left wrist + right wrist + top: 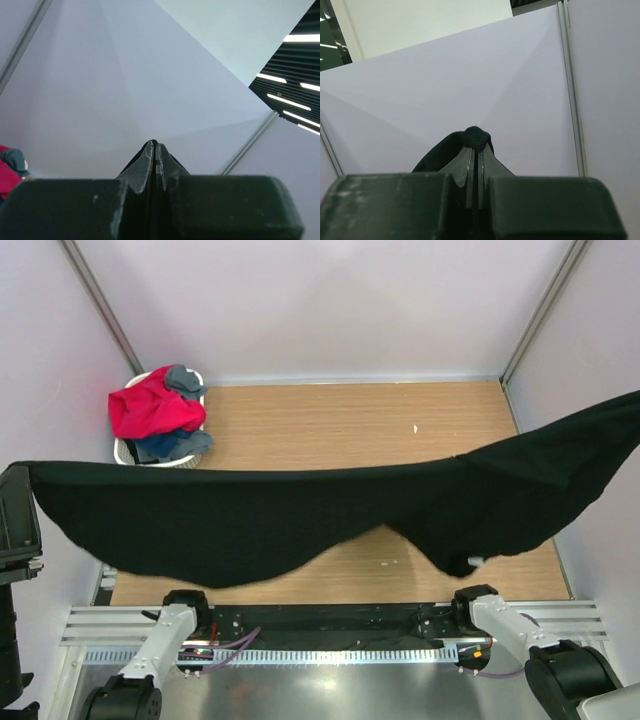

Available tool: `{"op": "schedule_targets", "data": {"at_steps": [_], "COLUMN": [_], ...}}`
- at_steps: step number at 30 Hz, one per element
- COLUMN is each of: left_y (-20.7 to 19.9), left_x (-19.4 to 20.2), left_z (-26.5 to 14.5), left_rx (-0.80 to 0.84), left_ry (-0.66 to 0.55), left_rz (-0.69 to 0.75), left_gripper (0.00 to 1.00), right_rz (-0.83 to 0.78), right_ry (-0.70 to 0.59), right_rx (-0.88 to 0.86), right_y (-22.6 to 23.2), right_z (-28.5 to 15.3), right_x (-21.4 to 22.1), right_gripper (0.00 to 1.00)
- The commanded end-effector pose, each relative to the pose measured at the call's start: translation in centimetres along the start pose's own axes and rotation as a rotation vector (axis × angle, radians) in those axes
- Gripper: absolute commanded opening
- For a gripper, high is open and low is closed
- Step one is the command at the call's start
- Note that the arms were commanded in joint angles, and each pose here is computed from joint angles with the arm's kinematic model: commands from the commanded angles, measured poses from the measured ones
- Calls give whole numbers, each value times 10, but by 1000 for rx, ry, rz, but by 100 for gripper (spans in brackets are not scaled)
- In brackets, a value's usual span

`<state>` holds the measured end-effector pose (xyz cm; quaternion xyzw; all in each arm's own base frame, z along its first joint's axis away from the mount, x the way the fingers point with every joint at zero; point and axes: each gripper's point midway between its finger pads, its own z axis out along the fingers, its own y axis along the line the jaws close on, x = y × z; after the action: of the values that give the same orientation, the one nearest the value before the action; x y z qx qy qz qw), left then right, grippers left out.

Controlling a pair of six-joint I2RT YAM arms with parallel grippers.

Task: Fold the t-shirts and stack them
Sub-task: Flatten the tshirt out

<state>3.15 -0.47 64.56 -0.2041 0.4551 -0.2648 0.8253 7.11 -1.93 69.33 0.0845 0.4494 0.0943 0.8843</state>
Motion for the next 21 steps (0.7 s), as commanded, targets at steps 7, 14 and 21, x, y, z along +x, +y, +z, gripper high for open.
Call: {"op": "schedule_targets", "data": {"at_steps": [7, 14, 21], "left_y": [57, 131, 242], "left_x": [59, 155, 301], "left_z": [67, 129, 164], "left_rx": [-215, -368, -559], "left_ry": [136, 272, 492], "left_rz": [84, 104, 135], "left_gripper": [0, 0, 0], "right_rz": [-70, -172, -241], "right_ry": [195, 455, 692], "right_rx": [148, 239, 332], "right_y": [-19, -40, -73], "right_z": [61, 114, 119], "right_x": [81, 230, 410], "right_gripper": [1, 1, 1]}}
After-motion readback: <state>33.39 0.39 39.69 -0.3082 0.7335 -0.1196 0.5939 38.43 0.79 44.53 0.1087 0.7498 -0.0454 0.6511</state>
